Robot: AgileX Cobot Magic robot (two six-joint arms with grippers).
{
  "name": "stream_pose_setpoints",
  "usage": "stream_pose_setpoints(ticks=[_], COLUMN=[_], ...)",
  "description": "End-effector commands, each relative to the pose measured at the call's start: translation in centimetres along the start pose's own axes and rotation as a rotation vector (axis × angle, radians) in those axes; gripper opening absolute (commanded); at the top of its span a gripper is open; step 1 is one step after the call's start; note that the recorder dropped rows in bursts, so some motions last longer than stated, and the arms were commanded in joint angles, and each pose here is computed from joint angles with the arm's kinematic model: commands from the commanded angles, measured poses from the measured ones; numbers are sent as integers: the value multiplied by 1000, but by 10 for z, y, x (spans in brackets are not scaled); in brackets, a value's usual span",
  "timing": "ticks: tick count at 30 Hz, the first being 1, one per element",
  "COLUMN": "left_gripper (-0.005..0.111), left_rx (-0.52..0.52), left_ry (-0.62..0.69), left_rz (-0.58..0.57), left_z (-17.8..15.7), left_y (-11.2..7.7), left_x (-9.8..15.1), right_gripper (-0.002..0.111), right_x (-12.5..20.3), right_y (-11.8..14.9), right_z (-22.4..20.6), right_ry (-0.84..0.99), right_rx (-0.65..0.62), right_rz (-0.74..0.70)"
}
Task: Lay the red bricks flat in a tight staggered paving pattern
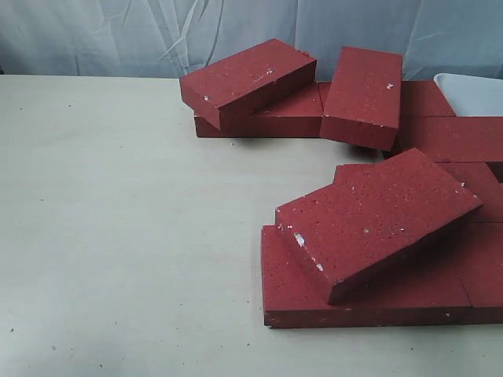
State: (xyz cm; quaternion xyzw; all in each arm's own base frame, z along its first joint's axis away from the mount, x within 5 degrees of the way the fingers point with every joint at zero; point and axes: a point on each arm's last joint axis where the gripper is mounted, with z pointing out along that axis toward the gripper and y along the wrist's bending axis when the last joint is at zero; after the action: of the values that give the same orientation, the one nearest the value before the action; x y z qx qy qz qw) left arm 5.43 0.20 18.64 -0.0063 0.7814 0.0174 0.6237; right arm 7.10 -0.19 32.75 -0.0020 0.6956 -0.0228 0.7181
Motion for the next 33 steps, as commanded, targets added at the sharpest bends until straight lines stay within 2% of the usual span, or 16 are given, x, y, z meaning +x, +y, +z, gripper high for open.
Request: stream_pose_setpoints(ticks=[1, 14, 21, 26, 28, 33], left_gripper=[0, 0, 0, 0, 0, 0], left_rx=[-3, -3, -3, -3, -3, -3], left_ry=[-4, -4, -4, -4, -4, -4], left_rz=[-3, -3, -3, -3, -3, -3], left_z=[0, 0, 0, 0, 0, 0], left_y=[0, 0, 0, 0, 0, 0], left_x=[1, 1, 1, 1, 1, 1], right_gripper=[-1, -1, -1, -1, -1, -1], right_x=[1, 8, 20, 40, 46, 49], right_y=[0, 0, 0, 1, 2, 6], right_z=[1, 3, 31, 60, 67, 76], right_ry=[25, 92, 213, 380, 426, 479], right_rx=[2, -2, -5, -13, -16, -25], right_rz=[-9, -8, -9, 2, 32, 213])
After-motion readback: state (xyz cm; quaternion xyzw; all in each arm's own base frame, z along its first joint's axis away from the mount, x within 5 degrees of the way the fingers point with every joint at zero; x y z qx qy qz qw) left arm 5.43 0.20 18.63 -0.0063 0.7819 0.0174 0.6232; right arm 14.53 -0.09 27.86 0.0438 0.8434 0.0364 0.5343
